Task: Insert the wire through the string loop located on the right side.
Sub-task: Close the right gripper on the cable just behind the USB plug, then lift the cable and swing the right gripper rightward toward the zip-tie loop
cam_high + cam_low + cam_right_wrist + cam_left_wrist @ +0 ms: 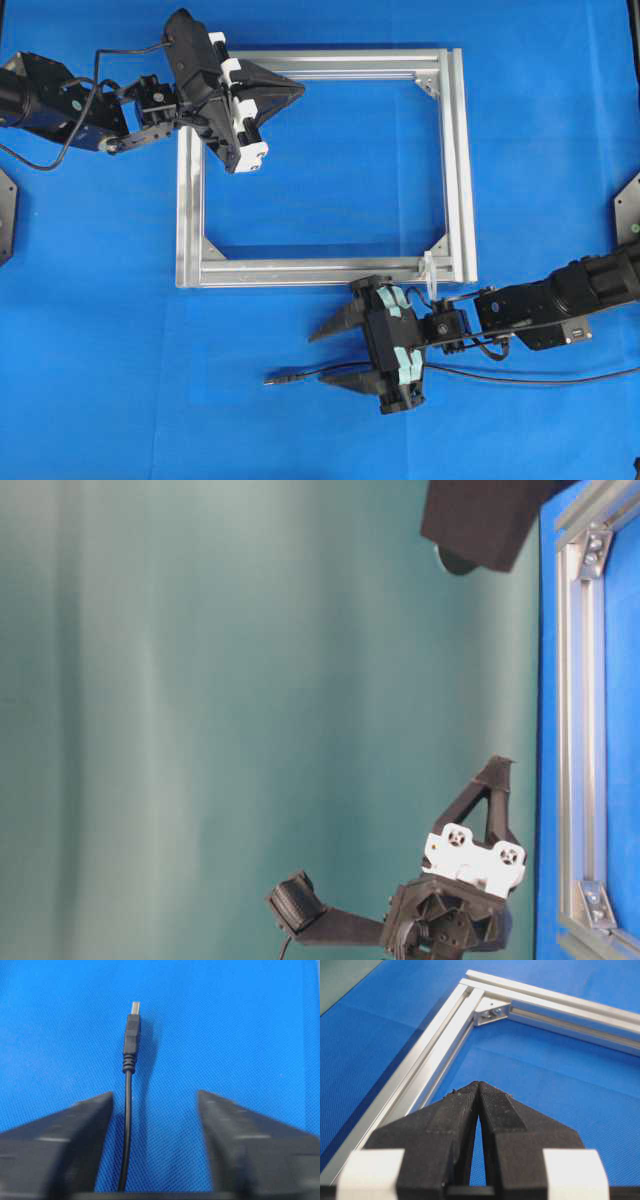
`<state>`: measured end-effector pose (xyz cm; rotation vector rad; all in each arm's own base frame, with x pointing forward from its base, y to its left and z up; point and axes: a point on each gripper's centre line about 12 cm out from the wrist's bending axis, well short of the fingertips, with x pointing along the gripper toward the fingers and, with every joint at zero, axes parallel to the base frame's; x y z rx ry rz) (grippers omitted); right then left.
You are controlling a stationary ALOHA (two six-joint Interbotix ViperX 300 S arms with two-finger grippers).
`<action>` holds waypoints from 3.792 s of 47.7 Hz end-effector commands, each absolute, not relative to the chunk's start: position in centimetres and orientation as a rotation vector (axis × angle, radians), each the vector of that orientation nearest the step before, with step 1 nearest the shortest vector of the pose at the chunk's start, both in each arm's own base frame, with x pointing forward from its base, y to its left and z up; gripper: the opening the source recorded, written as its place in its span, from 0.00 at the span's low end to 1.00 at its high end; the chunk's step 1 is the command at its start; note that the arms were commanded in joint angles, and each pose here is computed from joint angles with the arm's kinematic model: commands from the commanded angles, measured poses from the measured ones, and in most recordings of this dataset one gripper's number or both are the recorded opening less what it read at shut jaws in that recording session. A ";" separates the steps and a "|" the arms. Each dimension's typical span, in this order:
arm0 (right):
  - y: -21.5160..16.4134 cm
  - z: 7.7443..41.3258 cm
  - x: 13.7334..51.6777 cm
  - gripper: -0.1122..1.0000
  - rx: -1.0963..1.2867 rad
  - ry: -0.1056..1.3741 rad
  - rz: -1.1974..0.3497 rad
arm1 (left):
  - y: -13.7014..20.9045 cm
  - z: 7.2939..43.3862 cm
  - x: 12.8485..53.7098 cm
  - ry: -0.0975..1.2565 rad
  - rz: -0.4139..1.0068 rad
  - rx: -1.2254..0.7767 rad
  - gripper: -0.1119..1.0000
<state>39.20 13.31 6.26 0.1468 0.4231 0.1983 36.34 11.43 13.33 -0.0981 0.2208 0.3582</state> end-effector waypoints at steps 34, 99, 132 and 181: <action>14.0 9.5 39.6 0.07 0.160 0.365 0.221 | 11.6 15.1 36.6 0.167 0.358 -0.092 0.10; 13.9 15.1 38.8 0.07 0.156 0.384 0.245 | 11.6 15.0 36.5 0.177 0.358 -0.097 0.10; 13.9 15.0 38.7 0.07 0.154 0.387 0.246 | 11.4 15.0 36.5 0.179 0.354 -0.096 0.10; 10.1 12.8 25.0 0.07 0.192 0.526 0.222 | 11.3 15.1 36.5 0.176 0.349 -0.096 0.10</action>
